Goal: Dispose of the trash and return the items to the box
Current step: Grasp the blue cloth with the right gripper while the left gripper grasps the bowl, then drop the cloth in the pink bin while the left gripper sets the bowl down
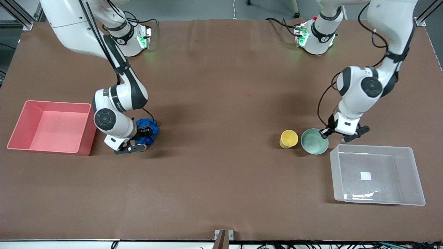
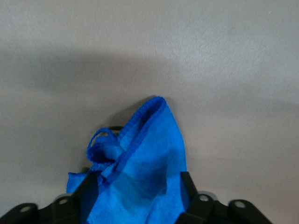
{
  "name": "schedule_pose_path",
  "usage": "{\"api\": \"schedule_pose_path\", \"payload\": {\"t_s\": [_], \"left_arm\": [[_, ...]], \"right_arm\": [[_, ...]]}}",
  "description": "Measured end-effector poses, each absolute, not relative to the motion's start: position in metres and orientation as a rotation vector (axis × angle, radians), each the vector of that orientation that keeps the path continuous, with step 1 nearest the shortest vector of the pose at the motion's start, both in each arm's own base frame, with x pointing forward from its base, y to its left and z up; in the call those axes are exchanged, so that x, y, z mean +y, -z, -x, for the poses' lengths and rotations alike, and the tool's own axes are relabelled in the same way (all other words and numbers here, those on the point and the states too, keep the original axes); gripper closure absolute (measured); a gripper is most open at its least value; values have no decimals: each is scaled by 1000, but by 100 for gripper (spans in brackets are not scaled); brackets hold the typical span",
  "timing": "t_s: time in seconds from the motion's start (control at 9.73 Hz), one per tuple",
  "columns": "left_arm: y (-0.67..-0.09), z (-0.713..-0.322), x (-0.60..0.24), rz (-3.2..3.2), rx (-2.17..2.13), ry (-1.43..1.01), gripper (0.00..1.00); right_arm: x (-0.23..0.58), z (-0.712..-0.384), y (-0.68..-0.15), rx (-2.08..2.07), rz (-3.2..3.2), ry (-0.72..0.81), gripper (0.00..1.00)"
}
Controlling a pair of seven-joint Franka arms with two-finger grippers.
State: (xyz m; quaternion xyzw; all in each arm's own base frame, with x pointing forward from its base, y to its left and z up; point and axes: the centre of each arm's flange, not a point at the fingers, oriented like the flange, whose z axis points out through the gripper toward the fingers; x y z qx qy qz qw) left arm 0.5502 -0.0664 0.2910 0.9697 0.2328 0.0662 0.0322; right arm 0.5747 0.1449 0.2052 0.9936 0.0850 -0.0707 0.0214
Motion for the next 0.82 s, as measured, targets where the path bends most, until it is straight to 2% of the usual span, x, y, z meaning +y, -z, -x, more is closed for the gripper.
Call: {"api": "schedule_pose_path", "payload": {"t_s": [0.21, 0.41, 0.82], "left_arm": [[-378, -566, -67, -3009, 731, -174, 97], [-416, -589, -59, -2999, 733, -232, 97], [-381, -660, 11, -3116, 540, -274, 97]], "right_arm": [[143, -569, -198, 261, -3080, 217, 63], [142, -568, -196, 260, -3079, 221, 89], [134, -575, -214, 236, -3084, 181, 90]]}}
